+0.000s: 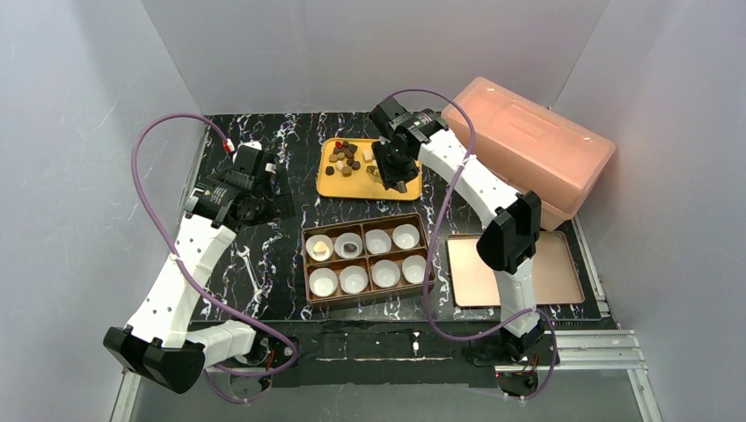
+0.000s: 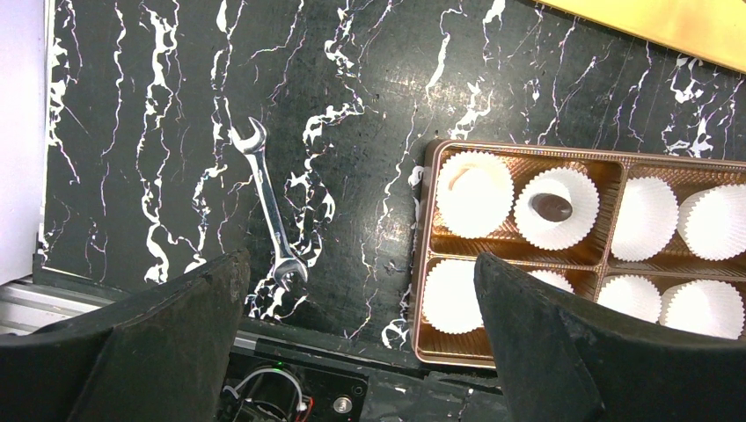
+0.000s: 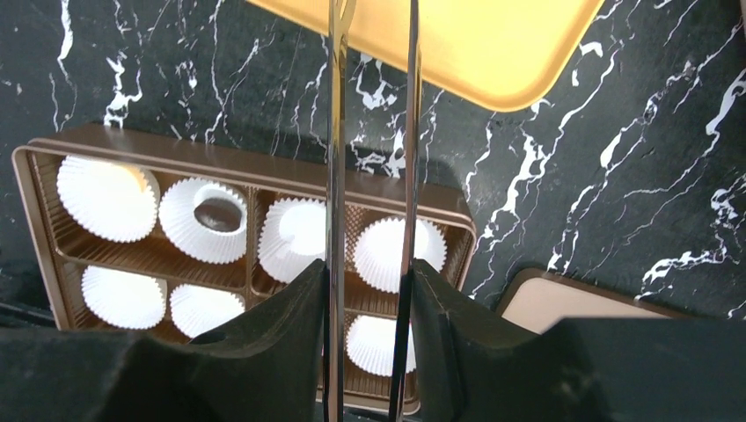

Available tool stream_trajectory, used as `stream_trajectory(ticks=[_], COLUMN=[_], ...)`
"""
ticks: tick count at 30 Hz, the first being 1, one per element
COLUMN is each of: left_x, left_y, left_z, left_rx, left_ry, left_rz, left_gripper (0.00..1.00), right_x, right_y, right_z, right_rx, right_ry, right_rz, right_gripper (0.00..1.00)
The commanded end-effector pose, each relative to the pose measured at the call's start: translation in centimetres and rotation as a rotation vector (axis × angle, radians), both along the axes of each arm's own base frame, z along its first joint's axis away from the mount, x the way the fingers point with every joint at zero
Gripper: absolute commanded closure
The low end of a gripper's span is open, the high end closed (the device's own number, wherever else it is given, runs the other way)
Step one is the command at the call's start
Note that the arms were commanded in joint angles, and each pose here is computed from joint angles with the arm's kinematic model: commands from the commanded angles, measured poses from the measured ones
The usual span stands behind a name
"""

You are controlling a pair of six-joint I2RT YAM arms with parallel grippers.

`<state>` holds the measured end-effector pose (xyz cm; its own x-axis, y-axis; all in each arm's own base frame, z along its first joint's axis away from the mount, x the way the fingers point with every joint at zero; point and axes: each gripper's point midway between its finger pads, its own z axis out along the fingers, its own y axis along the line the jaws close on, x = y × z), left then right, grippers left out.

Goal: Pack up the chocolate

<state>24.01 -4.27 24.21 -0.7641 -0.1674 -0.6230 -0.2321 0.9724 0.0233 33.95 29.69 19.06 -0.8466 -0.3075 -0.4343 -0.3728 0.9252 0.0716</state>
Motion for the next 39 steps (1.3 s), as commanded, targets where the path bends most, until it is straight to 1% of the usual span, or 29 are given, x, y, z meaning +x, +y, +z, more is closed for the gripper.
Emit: stream_trajectory(ticks=[1,6,10,25,35,39], left_x=[-0.6,-0.4,-0.3,-0.1,0.1,0.1], left_y=[0.7,0.5,0.5,0.5,0.4,0.3], left_z=[1.1,0.9,0.9,0.8,0.7,0.7], left_rx=[0.009,0.009,0.010,0.015,0.015,0.012], left_ry=[-0.020,-0.014,-0.010,-0.005,-0.002,-0.004], left_rz=[0.011,0.007,0.005,0.007,0.006,0.005], left_gripper=[0.01,0.00,0.00,0.00,0.00,0.00], right_x=[2.6,3.4,3.7,4.4,4.2,4.1], right_y=[0.4,0.4,-0.1,0.5,0.5,0.3], right_z=[1.3,0.6,-0.4,-2.7,-2.5,-1.8], right_rx=[0.015,0.017,-0.009,0.053,0.068,0.071], right_ry=[-0.080,-0.068,-0.054,0.019,0.029,0.018], right_rz=[0.010,0.000,-0.015,-0.017,-0.021,-0.027], right_gripper=[0.55,0.55,0.55,0.55,0.66,0.68])
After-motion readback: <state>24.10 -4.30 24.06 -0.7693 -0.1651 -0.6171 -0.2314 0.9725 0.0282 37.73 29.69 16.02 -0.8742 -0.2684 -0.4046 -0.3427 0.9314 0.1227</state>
